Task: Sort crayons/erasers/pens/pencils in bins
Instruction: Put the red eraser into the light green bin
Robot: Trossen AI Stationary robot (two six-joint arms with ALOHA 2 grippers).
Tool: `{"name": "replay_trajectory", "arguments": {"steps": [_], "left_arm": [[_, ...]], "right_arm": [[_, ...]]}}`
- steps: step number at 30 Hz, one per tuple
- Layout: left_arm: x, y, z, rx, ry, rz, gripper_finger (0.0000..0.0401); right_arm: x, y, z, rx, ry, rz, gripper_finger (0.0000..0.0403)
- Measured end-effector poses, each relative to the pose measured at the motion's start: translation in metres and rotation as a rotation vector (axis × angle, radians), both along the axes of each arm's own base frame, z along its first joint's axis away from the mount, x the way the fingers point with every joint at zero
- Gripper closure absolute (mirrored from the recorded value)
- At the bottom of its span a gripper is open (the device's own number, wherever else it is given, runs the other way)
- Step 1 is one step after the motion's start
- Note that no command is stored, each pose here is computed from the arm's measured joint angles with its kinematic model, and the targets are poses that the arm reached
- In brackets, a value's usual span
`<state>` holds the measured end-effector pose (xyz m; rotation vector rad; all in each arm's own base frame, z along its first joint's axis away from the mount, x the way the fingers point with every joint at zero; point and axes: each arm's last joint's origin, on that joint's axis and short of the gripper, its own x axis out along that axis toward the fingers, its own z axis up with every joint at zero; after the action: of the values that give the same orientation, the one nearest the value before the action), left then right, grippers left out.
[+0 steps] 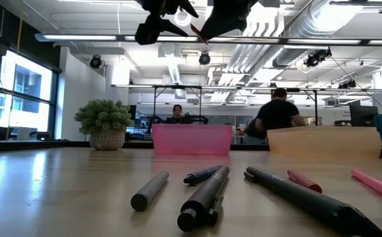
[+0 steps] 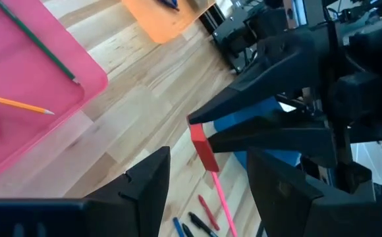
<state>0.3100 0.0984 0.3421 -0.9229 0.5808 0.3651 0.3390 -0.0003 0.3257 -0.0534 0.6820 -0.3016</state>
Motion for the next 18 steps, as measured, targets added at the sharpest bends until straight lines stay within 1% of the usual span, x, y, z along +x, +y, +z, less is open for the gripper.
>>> {"name": "replay_trajectory", "arguments": {"steps": [10, 13, 16, 18], "left_arm": [[0.007, 0.006, -0.009, 0.000, 0.017, 0.016, 0.0215], [0.010, 0.009, -0.009, 0.005, 0.002, 0.021, 0.0215], [0.010, 0.009, -0.012, 0.002, 0.015, 0.016, 0.0223], [0.011, 0.009, -0.011, 0.007, 0.006, 0.014, 0.0236]], "right_arm": [[0.000, -0.001, 0.001, -0.033, -0.003, -0.003, 0.0351], [0.001, -0.001, 0.001, -0.039, -0.006, -0.009, 0.0351], [0.000, -0.001, 0.001, -0.049, -0.004, -0.021, 0.0351], [0.000, -0.001, 0.001, -0.049, -0.006, -0.022, 0.0351]]}}
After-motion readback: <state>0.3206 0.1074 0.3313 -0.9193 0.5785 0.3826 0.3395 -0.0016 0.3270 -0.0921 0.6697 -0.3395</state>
